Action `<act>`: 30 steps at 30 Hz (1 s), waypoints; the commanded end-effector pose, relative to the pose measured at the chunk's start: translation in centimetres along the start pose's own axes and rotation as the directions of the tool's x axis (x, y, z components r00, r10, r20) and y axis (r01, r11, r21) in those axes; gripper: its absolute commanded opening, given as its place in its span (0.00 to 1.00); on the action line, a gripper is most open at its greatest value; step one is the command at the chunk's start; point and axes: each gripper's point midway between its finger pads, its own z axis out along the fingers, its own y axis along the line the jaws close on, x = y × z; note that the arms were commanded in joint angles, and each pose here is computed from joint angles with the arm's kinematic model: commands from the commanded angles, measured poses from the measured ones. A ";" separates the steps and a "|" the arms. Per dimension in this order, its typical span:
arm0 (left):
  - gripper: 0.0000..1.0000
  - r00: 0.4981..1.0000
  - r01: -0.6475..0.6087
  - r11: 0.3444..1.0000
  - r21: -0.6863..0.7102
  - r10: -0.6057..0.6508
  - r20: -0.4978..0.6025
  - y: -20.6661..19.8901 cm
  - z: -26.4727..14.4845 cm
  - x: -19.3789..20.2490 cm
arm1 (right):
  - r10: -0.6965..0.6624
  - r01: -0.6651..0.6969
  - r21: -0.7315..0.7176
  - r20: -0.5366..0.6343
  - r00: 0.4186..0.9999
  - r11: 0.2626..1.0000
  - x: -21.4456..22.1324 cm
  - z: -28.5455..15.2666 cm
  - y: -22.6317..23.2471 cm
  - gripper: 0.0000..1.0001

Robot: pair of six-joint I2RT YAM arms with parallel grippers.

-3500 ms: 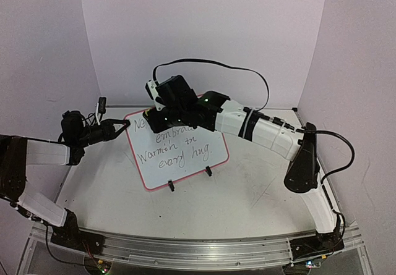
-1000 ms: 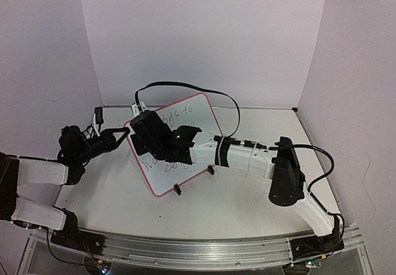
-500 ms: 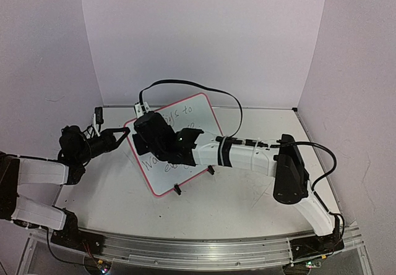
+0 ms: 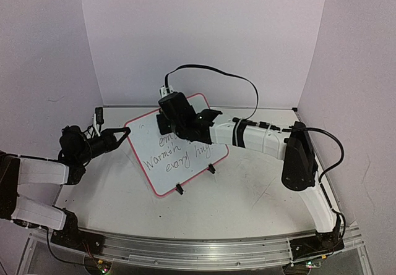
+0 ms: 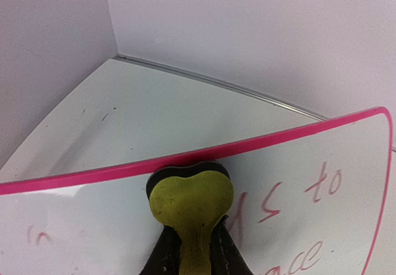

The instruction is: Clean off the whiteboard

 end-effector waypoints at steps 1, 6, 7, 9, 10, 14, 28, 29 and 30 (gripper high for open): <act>0.00 0.990 -0.101 0.980 0.172 0.116 -0.078 -3.7 0.4 1.8 | -0.031 0.044 0.148 -0.084 0.996 0.988 2.1 2.2 -6.8 0.03; 0.00 0.990 -0.101 0.980 0.172 0.116 -0.079 -3.6 0.5 1.8 | -0.039 0.042 0.034 -0.091 0.995 0.999 2.0 1.4 -4.1 0.03; 0.00 0.990 -0.100 0.980 0.172 0.115 -0.081 -3.6 0.5 1.9 | -0.052 0.052 0.004 -0.086 0.995 0.999 2.0 1.0 -3.0 0.03; 0.00 0.990 -0.099 0.980 0.170 0.114 -0.082 -3.6 0.5 1.9 | -0.101 0.098 -0.047 -0.064 0.993 0.994 2.0 -0.2 -0.1 0.03; 0.00 0.990 -0.099 0.981 0.170 0.114 -0.082 -3.5 0.6 1.9 | -0.118 0.114 -0.067 -0.054 0.992 0.991 2.0 -0.6 1.1 0.03; 0.00 0.990 -0.100 0.980 0.171 0.115 -0.081 -3.6 0.5 1.9 | -0.159 0.154 -0.140 -0.030 0.987 0.978 2.4 -2.8 5.8 0.03; 0.00 0.989 -0.118 0.977 0.179 0.132 -0.072 -4.1 0.4 1.8 | -0.177 0.176 -0.033 -0.048 0.983 0.984 2.8 -4.3 7.6 0.03; 0.00 0.988 -0.121 0.976 0.181 0.135 -0.069 -4.2 0.3 1.8 | -0.177 0.176 -0.008 -0.051 0.983 0.984 2.7 -4.1 6.9 0.03; 0.00 0.988 -0.122 0.976 0.181 0.137 -0.068 -4.2 0.3 1.8 | -0.168 0.169 0.010 -0.056 0.984 0.986 2.7 -3.9 6.1 0.03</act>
